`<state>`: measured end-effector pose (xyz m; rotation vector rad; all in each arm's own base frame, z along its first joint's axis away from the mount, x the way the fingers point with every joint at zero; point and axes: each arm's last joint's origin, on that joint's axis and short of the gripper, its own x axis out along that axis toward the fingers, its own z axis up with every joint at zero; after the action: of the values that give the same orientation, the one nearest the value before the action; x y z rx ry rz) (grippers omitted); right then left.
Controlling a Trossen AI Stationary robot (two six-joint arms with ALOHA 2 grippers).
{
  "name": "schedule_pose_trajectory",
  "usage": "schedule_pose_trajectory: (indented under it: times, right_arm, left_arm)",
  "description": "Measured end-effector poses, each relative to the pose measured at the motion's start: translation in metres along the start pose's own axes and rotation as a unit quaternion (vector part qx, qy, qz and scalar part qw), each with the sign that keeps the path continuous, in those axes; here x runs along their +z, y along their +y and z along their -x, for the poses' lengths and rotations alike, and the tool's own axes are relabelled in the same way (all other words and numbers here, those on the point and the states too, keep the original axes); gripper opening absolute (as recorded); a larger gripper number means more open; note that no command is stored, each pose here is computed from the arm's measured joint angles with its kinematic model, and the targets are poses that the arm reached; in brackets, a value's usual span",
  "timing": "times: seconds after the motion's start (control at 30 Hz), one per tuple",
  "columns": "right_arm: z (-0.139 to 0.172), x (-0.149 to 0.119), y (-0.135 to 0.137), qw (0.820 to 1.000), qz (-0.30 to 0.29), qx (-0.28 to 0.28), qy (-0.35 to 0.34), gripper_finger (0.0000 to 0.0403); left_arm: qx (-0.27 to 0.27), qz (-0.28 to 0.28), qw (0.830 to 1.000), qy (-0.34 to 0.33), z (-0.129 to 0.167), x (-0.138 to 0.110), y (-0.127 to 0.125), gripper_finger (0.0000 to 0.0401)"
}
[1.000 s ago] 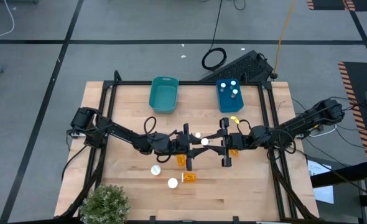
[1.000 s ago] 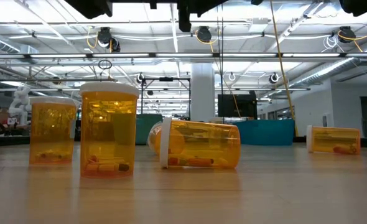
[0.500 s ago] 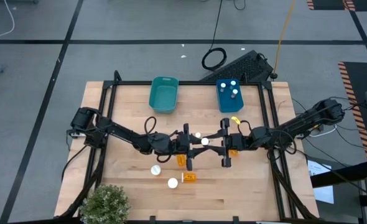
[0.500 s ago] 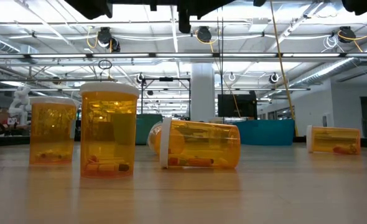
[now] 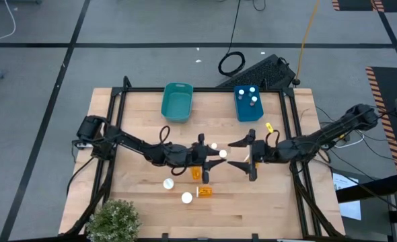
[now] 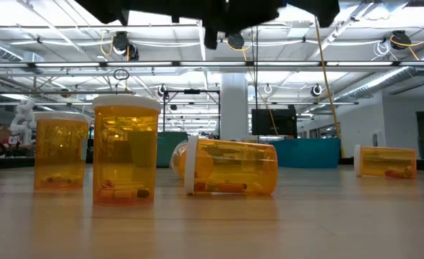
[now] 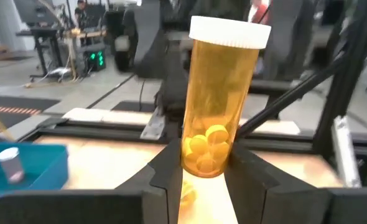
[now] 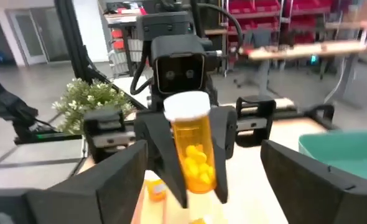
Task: Pick and place medicine bottles into bin by pill shape (circle, oval)
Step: Put the small orange pill bottle into the blue bin
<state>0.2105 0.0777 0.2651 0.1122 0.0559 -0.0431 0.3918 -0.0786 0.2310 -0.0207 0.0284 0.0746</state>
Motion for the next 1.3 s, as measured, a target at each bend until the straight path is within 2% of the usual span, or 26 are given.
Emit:
schedule_pose_trajectory:
  times: [0.07, 0.2, 0.43, 0.6, 0.7, 0.97, 1.3]
  right_arm:
    - [0.004, 0.003, 0.0, 1.0, -0.006, -0.013, 0.021, 0.0313]
    - [0.003, 0.022, 0.001, 0.994, 0.031, -0.053, 0.092, 0.0303]
    - [-0.012, 0.062, -0.011, 0.962, 0.06, -0.131, 0.23, 0.0289]
    - [-0.039, 0.071, -0.026, 0.943, 0.043, -0.116, 0.31, 0.028]
    - [-0.056, 0.066, -0.034, 0.933, 0.034, -0.101, 0.345, 0.0276]
    - [-0.083, 0.045, -0.052, 0.915, 0.03, -0.101, 0.39, 0.0255]
    - [-0.08, 0.048, -0.053, 0.917, 0.017, -0.08, 0.39, 0.0217]
  left_arm:
    - [0.01, -0.004, 1.0, 0.018, -0.001, -0.003, 0.006, 0.0104]
    - [0.026, -0.002, 0.998, 0.052, -0.004, -0.01, 0.017, 0.0104]
    - [0.043, -0.008, 0.995, 0.086, -0.006, -0.016, 0.033, 0.0104]
    - [0.053, -0.025, 0.991, 0.119, -0.006, -0.023, 0.042, 0.0104]
    - [0.06, -0.029, 0.989, 0.135, -0.006, -0.025, 0.047, 0.0104]
    - [0.062, -0.043, 0.986, 0.152, -0.006, -0.028, 0.05, 0.0104]
    - [0.068, -0.047, 0.983, 0.164, -0.005, -0.031, 0.05, 0.0104]
